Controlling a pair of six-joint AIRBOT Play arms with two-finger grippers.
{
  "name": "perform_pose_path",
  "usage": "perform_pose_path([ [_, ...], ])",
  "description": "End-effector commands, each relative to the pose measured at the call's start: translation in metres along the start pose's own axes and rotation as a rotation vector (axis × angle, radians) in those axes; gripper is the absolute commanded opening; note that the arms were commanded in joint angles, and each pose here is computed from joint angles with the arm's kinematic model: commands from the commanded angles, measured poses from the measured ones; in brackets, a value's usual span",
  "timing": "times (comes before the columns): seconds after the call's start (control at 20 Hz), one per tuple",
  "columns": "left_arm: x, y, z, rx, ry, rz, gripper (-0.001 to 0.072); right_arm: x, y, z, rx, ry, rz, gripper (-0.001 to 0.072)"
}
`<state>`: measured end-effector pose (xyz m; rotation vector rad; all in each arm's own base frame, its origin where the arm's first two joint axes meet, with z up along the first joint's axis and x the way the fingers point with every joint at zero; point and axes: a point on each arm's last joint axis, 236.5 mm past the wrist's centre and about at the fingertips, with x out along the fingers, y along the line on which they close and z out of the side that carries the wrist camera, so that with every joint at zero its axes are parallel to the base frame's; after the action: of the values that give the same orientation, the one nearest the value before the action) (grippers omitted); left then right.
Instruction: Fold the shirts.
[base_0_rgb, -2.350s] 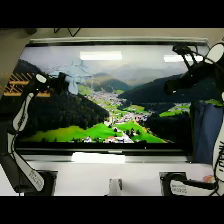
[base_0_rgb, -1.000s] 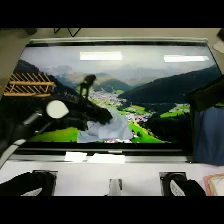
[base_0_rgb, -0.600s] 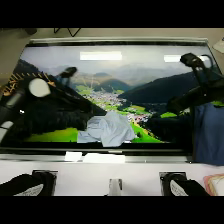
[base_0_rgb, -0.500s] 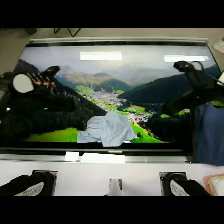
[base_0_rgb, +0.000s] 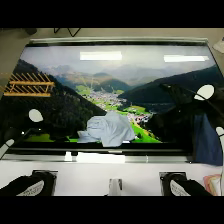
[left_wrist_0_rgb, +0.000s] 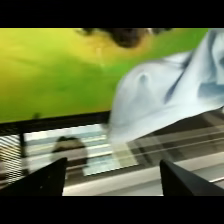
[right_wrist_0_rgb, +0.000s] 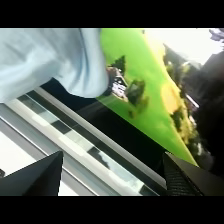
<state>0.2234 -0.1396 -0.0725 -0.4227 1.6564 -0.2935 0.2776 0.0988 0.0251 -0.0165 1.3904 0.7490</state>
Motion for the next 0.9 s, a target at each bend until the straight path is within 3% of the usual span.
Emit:
perform_pose_path([
  [0.0, 0.032, -0.014, 0.006, -0.081, -0.028, -0.085, 0.072, 0.012, 0.006, -0.006, 0.01, 0.008, 0.047, 0.0655],
  [0.15, 0.044, -0.02, 0.015, -0.087, -0.056, -0.091, 0.0717, 0.025, 0.001, -0.011, 0.045, 0.006, 0.042, 0.0663],
  [0.2, 0.046, -0.02, 0.019, -0.084, -0.072, -0.087, 0.0676, 0.032, -0.002, -0.013, 0.064, 0.001, 0.042, 0.0668],
  [0.3, 0.047, -0.02, 0.027, -0.087, -0.106, -0.084, 0.0433, 0.046, -0.001, -0.015, 0.101, -0.02, 0.062, 0.0669],
  [0.4, 0.045, -0.022, 0.029, -0.082, -0.11, -0.087, 0.0061, 0.065, 0.001, -0.019, 0.115, -0.016, 0.072, 0.0669],
  [0.65, 0.028, -0.034, 0.03, -0.039, -0.141, -0.111, 0.0035, 0.137, 0.028, -0.023, 0.029, 0.065, 0.072, 0.0667],
  [0.8, 0.015, -0.042, 0.031, -0.015, -0.179, -0.127, 0.0035, 0.151, 0.039, -0.004, 0.089, 0.0, 0.126, 0.0653],
  [0.85, 0.011, -0.044, 0.032, -0.009, -0.191, -0.131, 0.0035, 0.153, 0.038, 0.0, 0.1, -0.015, 0.125, 0.0601],
])
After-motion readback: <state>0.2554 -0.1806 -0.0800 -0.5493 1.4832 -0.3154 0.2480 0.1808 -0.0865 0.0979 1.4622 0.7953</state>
